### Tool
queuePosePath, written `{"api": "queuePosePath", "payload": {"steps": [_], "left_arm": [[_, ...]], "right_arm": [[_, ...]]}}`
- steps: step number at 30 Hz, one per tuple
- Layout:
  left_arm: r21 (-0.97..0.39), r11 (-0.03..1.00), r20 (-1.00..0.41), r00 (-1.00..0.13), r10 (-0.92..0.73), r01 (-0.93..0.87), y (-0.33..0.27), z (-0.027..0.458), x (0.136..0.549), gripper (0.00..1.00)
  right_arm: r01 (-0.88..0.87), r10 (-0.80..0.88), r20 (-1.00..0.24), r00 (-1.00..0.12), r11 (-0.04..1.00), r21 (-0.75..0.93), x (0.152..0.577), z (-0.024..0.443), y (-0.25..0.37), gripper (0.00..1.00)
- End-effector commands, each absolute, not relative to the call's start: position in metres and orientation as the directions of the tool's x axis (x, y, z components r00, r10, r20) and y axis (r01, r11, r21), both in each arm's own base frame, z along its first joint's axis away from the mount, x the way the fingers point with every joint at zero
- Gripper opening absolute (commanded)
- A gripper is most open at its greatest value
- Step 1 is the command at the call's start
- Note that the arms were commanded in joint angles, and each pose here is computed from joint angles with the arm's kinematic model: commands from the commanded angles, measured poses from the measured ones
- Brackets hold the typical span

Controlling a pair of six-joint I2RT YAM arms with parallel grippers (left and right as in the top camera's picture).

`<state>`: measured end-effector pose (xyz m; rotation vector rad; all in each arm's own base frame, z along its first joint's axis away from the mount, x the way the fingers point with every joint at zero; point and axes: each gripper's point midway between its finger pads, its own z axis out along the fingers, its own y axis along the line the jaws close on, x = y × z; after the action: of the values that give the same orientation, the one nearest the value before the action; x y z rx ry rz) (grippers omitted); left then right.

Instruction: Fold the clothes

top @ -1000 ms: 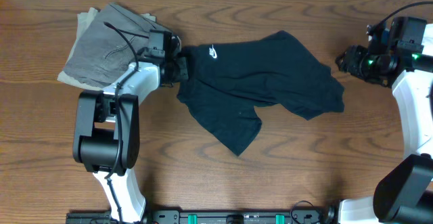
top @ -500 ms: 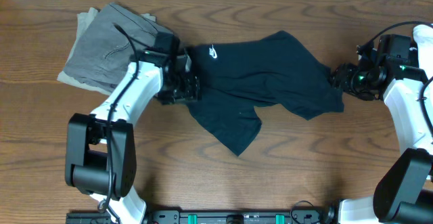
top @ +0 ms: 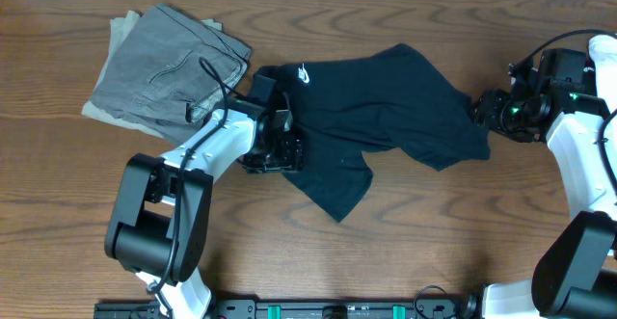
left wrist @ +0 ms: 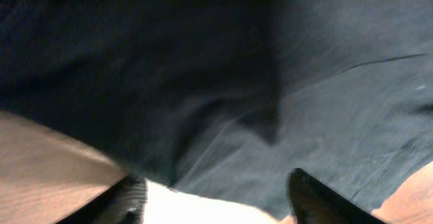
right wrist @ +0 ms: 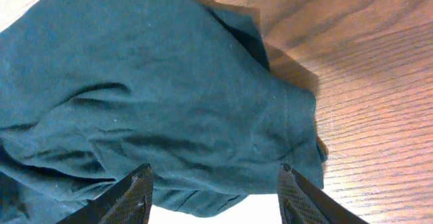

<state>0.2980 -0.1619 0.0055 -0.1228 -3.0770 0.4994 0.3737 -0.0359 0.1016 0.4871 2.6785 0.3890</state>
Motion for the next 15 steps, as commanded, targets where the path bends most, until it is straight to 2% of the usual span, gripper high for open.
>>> {"api": "queuePosePath", "payload": {"steps": [1, 3, 5, 8, 12, 15], "left_arm": [[-0.307, 0.950, 0.051, -0.995, 0.081, 0.062, -0.162, -0.011, 0.293, 0.53], [-0.290, 0.956, 0.057, -0.996, 0.072, 0.053, -0.157, -0.014, 0.293, 0.27], [-0.273, 0.961, 0.078, -0.995, 0.059, 0.036, -0.149, -0.014, 0.290, 0.09], [-0.243, 0.970, 0.167, -0.985, 0.042, 0.000, -0.134, -0.013, 0.271, 0.06], [-0.058, 0.998, 0.295, -0.955, -0.018, -0.037, -0.086, -0.008, 0.242, 0.06], [0.042, 0.998, 0.324, -0.944, -0.067, -0.057, -0.056, -0.002, 0.234, 0.06]], "right_arm": [[0.267, 0.375, -0.325, -0.868, 0.905, 0.330, 0.373, 0.102, -0.031, 0.57], [0.267, 0.375, -0.325, -0.868, 0.905, 0.330, 0.373, 0.102, -0.031, 0.56], [0.266, 0.374, -0.329, -0.867, 0.906, 0.330, 0.374, 0.102, -0.032, 0.55], [0.260, 0.372, -0.342, -0.863, 0.907, 0.331, 0.377, 0.103, -0.032, 0.45], [0.245, 0.358, -0.345, -0.867, 0.912, 0.330, 0.376, 0.096, -0.027, 0.44], [0.224, 0.341, -0.356, -0.870, 0.917, 0.330, 0.375, 0.082, -0.020, 0.45]]}}
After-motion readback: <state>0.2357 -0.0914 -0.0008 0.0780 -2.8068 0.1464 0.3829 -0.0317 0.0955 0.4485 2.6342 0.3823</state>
